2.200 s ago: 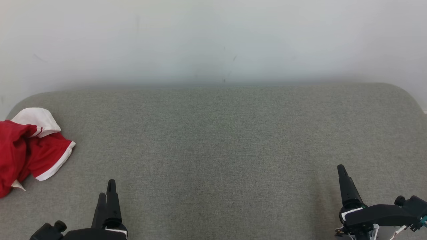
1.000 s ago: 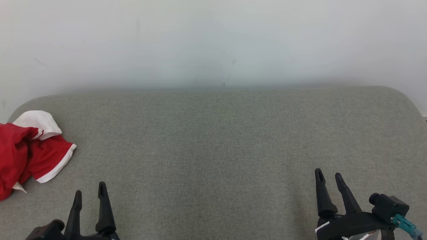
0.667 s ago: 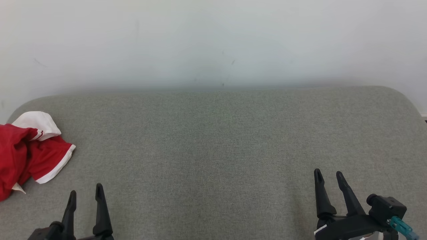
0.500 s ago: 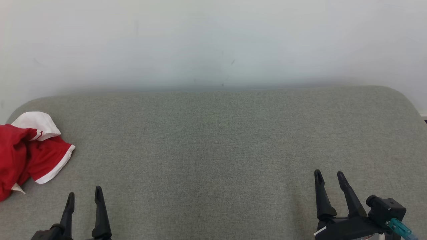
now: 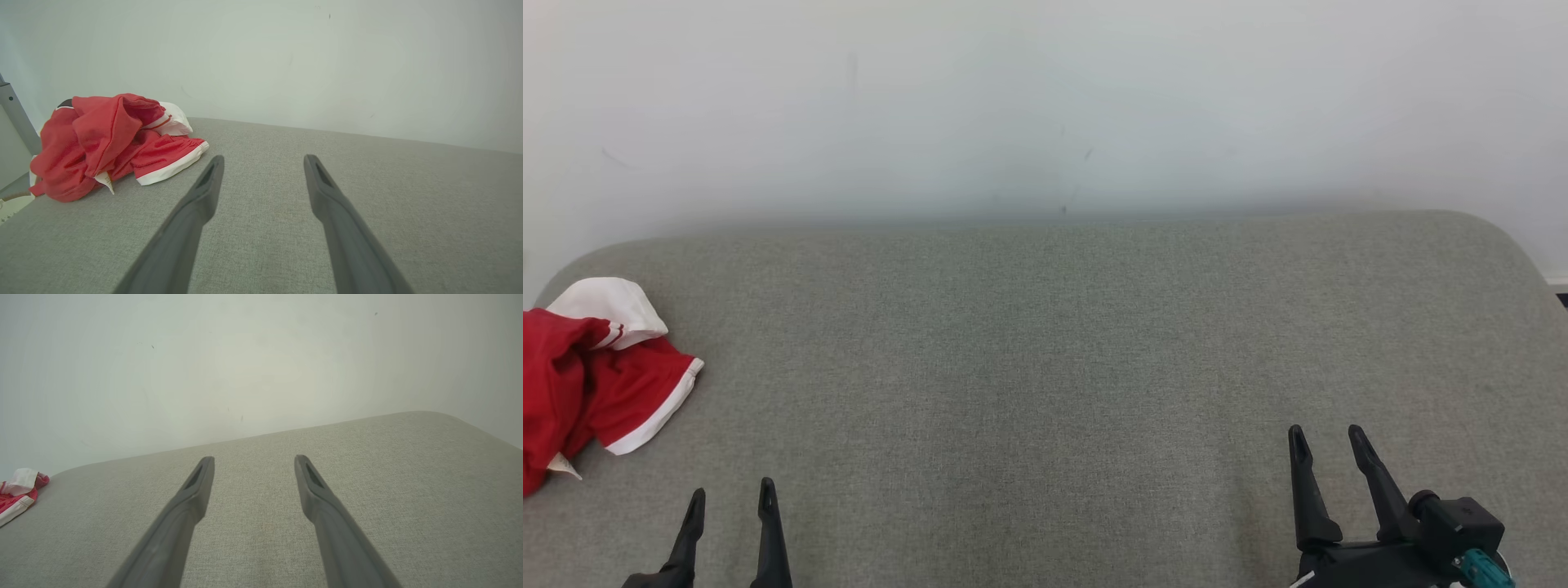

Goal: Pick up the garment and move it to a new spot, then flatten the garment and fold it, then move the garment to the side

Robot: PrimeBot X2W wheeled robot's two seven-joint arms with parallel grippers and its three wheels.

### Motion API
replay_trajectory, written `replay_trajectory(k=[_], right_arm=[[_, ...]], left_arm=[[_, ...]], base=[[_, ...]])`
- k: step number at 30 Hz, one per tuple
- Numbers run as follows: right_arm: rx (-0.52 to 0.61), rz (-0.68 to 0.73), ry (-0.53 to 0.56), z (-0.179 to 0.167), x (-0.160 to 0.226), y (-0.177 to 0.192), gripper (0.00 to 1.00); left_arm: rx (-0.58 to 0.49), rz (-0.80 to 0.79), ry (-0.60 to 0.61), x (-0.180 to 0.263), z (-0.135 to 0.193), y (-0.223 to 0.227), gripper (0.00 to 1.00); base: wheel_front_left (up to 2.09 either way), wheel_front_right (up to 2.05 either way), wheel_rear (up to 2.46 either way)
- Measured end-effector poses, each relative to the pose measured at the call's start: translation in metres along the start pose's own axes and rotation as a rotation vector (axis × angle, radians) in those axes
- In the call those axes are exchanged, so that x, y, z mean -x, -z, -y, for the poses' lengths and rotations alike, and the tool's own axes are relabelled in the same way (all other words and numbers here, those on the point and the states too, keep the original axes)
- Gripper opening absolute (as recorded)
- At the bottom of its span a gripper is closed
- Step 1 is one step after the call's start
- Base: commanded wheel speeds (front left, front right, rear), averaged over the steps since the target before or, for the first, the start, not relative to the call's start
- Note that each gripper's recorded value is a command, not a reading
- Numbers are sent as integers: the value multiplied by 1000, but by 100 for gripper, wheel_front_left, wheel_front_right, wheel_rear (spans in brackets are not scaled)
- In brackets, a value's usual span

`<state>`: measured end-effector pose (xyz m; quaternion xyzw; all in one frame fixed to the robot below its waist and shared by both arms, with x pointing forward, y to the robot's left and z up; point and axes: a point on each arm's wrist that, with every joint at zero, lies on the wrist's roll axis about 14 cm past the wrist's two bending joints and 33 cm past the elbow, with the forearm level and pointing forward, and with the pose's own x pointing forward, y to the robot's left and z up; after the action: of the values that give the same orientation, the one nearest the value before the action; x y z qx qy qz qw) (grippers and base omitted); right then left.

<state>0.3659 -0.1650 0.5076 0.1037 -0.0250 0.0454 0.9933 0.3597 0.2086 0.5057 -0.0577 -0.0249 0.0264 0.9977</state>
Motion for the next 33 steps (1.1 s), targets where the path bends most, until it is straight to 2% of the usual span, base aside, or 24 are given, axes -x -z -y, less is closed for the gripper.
replay_trajectory(k=[9,26,33], right_arm=[[65,17,-20,-4,1,-3,100],[135,46,-29,-4,6,-6,100],[136,46,-17,0,8,-6,100]], left_arm=[[-74,-27,39,0,4,2,100],[-160,24,54,2,3,-11,100],[-147,23,68,3,3,-12,100]], base=[[0,0,0],[0,0,0],[0,0,0]])
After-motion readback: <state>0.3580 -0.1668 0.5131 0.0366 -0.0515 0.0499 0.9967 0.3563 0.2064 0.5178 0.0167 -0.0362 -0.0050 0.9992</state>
